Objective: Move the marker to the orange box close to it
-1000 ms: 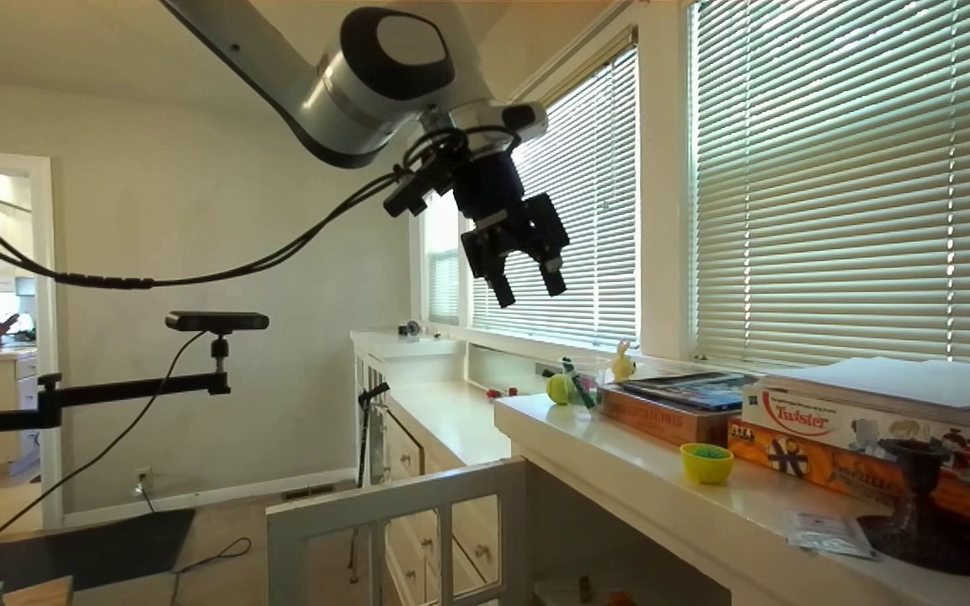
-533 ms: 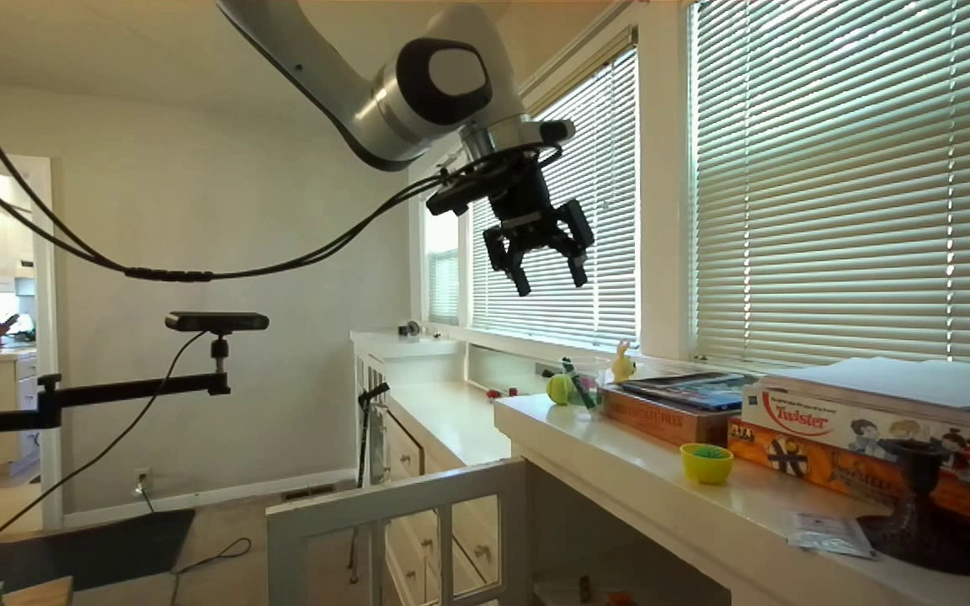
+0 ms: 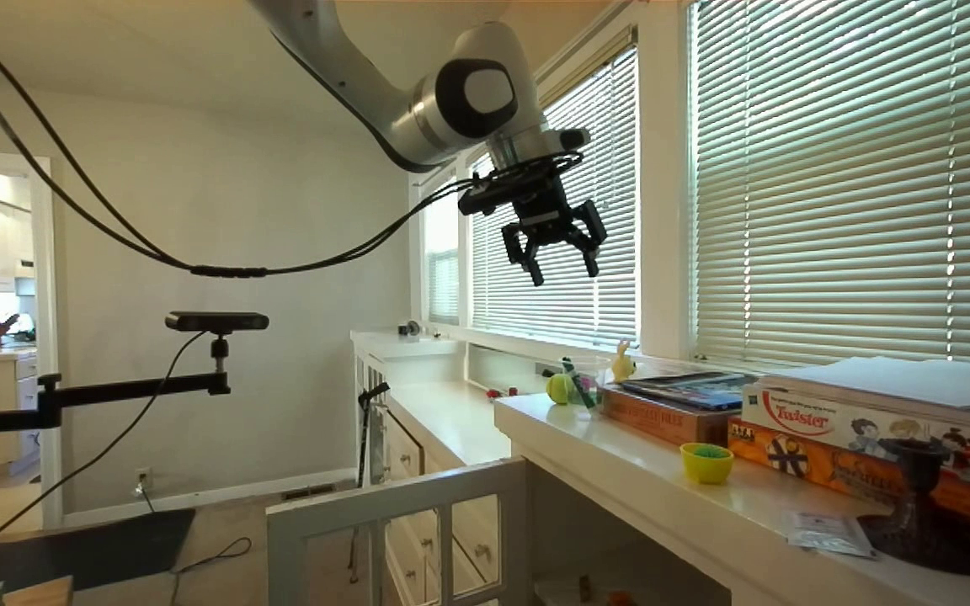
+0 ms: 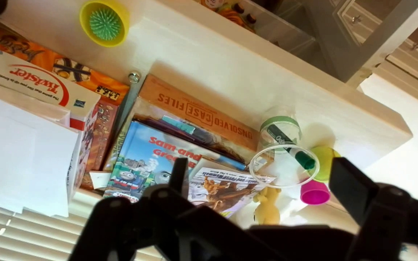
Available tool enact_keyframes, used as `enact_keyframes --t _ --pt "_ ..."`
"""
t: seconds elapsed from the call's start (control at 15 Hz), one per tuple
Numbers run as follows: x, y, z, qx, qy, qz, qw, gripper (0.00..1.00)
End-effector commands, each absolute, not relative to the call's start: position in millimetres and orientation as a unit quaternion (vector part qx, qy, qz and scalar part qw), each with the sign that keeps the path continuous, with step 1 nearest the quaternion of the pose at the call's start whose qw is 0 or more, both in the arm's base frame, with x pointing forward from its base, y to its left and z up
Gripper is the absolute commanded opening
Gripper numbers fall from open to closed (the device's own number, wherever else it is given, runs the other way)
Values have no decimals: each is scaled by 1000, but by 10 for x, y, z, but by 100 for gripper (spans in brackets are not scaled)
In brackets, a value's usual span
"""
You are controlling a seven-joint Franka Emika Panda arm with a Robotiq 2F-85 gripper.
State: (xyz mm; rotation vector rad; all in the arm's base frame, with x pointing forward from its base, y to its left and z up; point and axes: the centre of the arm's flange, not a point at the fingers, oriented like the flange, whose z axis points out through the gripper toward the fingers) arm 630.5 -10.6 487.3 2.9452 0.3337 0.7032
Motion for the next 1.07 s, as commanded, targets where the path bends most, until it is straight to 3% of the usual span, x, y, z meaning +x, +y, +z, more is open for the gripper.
enact_keyframes --t 0.0,0.27,1.0 --pt "6317 -107 4869 966 110 231 48 100" --pt "6363 -113 4852 964 111 236 45 100" --pt "7337 -46 4629 947 186 262 14 100"
